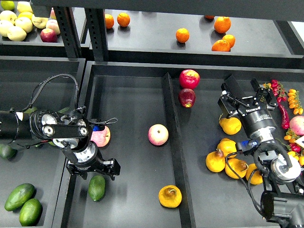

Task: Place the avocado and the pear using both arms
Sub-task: 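Lower the left gripper onto the green avocado and close it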

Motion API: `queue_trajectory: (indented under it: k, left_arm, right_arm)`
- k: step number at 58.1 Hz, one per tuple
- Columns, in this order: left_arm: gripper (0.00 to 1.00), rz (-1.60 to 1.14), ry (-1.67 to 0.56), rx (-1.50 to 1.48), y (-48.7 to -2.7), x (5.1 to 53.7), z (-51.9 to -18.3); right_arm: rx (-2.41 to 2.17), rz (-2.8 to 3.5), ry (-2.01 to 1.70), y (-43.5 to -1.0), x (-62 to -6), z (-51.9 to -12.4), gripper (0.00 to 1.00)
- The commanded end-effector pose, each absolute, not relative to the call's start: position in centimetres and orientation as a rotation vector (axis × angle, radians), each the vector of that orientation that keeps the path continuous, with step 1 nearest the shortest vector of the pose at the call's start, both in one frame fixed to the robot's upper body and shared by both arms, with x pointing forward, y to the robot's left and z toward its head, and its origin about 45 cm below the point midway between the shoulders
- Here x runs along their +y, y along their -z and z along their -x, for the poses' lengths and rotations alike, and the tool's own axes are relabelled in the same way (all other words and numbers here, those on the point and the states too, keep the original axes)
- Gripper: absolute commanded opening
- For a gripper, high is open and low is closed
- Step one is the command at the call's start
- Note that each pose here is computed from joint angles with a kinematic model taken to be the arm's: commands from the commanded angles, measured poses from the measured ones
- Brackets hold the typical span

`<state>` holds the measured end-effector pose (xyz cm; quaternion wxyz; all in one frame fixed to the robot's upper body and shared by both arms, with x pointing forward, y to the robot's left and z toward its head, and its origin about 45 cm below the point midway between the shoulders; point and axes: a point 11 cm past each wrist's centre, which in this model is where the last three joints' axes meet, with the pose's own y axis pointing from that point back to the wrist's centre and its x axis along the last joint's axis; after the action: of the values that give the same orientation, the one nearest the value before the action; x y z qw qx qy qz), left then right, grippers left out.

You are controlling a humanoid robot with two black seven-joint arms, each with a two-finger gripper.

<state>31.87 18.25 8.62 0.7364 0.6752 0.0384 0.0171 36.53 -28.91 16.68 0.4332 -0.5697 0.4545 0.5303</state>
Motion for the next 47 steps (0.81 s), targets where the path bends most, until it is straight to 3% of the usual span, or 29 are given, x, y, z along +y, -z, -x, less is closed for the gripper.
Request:
queue_trajectory:
  k: [1, 47]
  left_arm:
    - [0.99, -1.493, -0.047, 0.106, -7.8, 18.8, -31.6]
    - [0.98, -1.519, -0.090, 0.158, -4.3, 19.0, -30.9]
  right_arm:
    - [1.134, 1.418, -1.322, -16.6, -28.9, -36.5, 0.99]
    - [1.134, 1.415, -1.317, -16.4, -29.1, -36.1, 0.99]
